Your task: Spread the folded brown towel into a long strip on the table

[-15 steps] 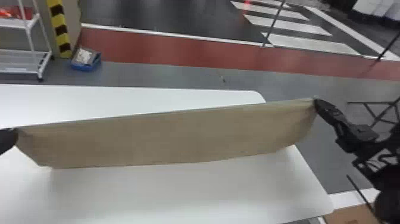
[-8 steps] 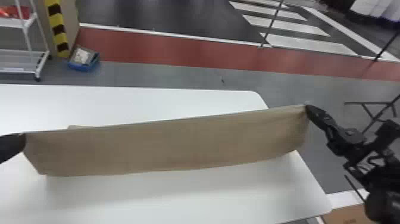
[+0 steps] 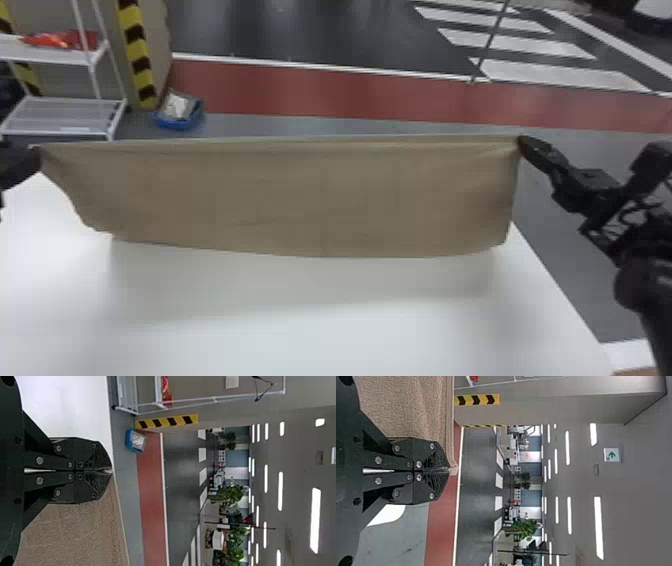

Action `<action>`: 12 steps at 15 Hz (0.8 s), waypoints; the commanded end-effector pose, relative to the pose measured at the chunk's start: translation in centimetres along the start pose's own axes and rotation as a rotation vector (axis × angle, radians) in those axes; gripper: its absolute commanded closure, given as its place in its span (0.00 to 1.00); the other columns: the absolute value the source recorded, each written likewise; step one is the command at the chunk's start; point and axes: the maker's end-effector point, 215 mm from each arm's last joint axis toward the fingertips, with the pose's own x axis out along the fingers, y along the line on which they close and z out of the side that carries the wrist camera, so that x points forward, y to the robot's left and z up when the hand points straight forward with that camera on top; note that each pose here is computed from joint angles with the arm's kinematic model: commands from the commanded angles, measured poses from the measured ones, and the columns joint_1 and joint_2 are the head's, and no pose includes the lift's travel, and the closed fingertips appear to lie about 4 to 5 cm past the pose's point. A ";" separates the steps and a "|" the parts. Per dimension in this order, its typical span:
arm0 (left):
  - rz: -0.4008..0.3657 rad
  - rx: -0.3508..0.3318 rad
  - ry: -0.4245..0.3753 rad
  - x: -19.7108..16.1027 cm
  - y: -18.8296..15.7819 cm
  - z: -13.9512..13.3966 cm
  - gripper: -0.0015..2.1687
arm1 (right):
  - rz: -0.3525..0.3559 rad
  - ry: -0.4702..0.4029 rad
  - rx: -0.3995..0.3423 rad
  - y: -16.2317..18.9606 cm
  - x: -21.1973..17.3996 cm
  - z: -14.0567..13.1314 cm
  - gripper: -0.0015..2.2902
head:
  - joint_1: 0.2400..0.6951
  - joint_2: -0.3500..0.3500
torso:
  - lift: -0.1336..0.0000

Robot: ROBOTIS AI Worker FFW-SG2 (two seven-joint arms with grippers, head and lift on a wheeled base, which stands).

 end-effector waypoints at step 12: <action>-0.079 -0.012 -0.214 1.6 -0.3 6.0 0.65 | 0.154 -0.018 0.032 8.7 8.2 -1.2 0.65 | 0.44 0.46 | 0.08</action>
